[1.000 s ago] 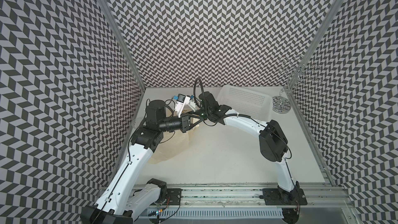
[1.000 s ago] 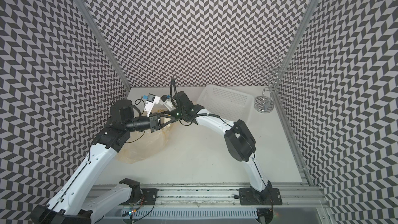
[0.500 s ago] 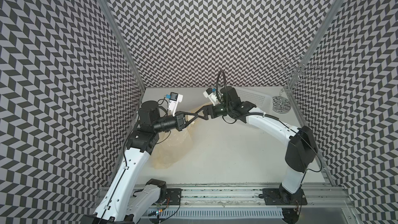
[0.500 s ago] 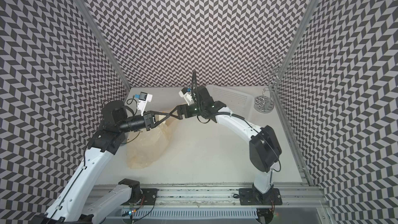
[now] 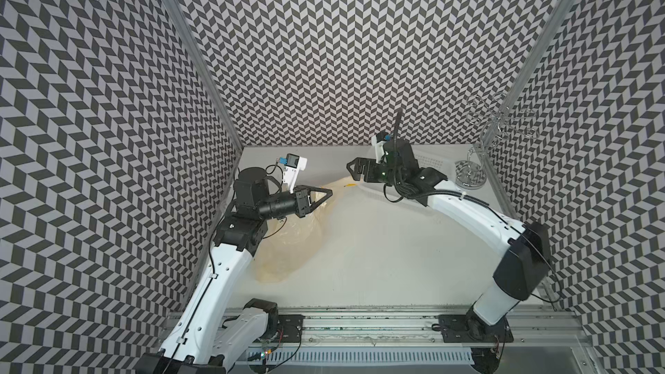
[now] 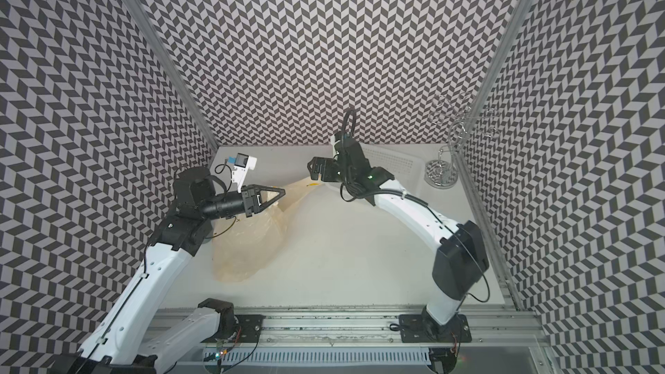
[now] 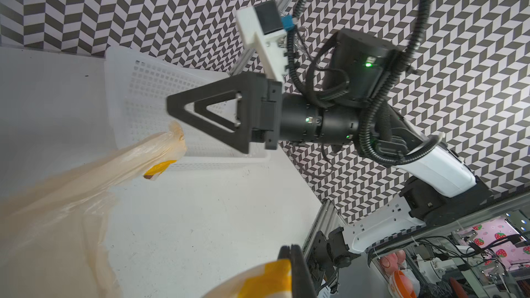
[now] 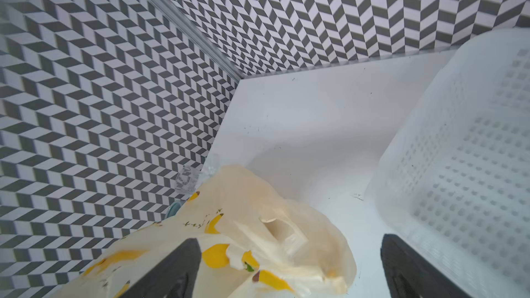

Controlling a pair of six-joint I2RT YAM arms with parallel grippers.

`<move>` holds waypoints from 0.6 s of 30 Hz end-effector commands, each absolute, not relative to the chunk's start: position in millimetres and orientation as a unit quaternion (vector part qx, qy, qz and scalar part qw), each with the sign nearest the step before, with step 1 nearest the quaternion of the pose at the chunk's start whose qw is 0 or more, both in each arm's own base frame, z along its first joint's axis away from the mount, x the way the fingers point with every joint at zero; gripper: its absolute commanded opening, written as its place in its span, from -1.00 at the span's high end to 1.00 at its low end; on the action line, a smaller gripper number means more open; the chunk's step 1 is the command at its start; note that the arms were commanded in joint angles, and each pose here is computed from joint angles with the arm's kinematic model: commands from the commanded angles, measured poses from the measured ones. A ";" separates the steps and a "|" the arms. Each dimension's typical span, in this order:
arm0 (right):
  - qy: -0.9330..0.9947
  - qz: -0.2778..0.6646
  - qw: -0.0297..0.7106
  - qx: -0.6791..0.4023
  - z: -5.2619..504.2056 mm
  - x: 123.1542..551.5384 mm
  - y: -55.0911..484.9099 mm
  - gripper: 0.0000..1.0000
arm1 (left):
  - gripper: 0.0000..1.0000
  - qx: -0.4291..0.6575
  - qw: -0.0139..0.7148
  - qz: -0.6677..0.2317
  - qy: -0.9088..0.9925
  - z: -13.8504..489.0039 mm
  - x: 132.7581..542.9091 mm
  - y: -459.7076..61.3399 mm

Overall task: Place the peach into a plastic bag & tie a knot
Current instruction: Adjust the plastic bag at the center of the board.

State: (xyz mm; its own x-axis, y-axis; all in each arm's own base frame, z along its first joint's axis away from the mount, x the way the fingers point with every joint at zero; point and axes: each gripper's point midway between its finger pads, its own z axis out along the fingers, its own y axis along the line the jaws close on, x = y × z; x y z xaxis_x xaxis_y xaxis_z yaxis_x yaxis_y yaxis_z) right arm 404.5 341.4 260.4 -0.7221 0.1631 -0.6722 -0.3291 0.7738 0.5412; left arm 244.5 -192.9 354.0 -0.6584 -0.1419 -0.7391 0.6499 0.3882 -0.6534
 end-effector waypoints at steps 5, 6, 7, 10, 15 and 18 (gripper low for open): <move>0.861 0.401 0.312 -0.011 230.2 407.6 378.3 -0.89 | 1.00 0.190 0.389 -0.527 0.732 364.2 240.3 -194.4; 0.861 0.407 0.306 -0.016 230.3 407.7 384.0 -0.84 | 1.00 0.190 0.390 -0.527 0.731 365.3 240.0 -194.3; 0.859 0.411 0.304 -0.018 233.3 409.3 386.7 -0.73 | 1.00 0.190 0.390 -0.526 0.732 364.9 240.2 -194.2; 0.837 0.440 0.326 -0.021 258.7 405.9 387.7 -0.05 | 1.00 0.190 0.397 -0.518 0.734 367.0 239.3 -191.9; 0.809 0.479 0.338 -0.047 308.9 371.0 372.9 0.88 | 1.00 0.177 0.440 -0.458 0.751 392.8 246.6 -176.2; 0.799 0.471 0.372 -0.044 339.3 347.5 342.8 1.00 | 1.00 0.193 0.463 -0.462 0.731 428.1 235.1 -175.9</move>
State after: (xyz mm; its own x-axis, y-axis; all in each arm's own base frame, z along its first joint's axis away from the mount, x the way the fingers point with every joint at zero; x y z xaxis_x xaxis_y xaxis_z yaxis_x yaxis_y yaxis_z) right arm 370.2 359.4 266.1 -0.8056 0.2210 -0.5497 -0.3144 0.6269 0.7129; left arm 246.2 -181.9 397.9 -0.5758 -0.1484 -0.8040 0.6709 0.4764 -0.5683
